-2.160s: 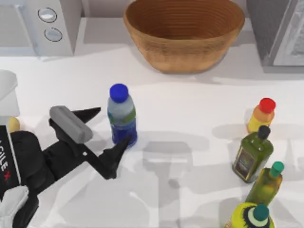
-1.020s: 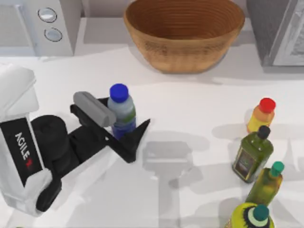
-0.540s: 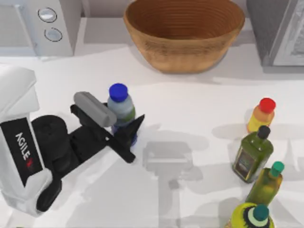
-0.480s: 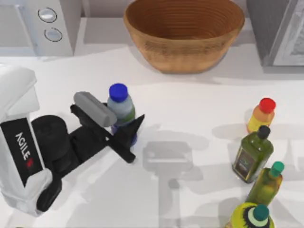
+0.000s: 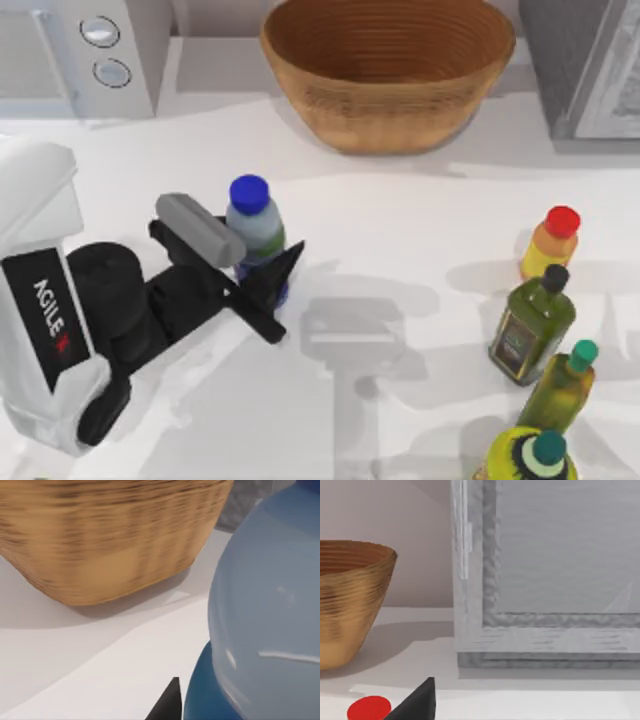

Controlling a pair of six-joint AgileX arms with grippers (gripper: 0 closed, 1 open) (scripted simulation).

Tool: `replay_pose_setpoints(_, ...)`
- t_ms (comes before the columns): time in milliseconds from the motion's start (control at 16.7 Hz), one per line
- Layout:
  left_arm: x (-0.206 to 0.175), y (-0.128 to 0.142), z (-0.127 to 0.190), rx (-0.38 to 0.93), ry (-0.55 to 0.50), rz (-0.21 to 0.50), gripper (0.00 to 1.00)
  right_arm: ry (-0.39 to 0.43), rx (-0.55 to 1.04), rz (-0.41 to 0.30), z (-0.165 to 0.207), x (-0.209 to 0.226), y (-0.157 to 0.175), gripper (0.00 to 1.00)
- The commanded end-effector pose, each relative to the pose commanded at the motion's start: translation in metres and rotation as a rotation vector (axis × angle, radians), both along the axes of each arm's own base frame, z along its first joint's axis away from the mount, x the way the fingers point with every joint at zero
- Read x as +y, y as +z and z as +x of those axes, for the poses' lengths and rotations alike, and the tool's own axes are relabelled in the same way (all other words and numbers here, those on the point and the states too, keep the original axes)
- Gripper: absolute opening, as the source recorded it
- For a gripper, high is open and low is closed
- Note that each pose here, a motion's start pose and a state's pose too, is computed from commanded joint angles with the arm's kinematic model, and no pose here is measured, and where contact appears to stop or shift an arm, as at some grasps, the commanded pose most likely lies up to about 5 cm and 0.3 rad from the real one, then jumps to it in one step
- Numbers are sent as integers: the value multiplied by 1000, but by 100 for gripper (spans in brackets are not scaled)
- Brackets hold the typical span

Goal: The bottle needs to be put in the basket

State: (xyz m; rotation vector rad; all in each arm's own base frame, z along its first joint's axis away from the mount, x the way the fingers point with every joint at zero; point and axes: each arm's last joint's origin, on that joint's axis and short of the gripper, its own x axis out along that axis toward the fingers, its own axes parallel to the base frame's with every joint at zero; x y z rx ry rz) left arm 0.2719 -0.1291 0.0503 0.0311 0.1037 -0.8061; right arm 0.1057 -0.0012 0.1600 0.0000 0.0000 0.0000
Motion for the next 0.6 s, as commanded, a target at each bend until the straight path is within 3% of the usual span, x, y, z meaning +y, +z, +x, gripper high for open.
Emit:
replay_pose_setpoints(240, 0, 3, 1, -13, -1, -3, 0, 0, 0, 0, 0, 0, 0, 100)
replay_pose_setpoints(600, 15, 41, 1, -70, -10, -21, 0, 0, 0, 0, 0, 0, 0, 100)
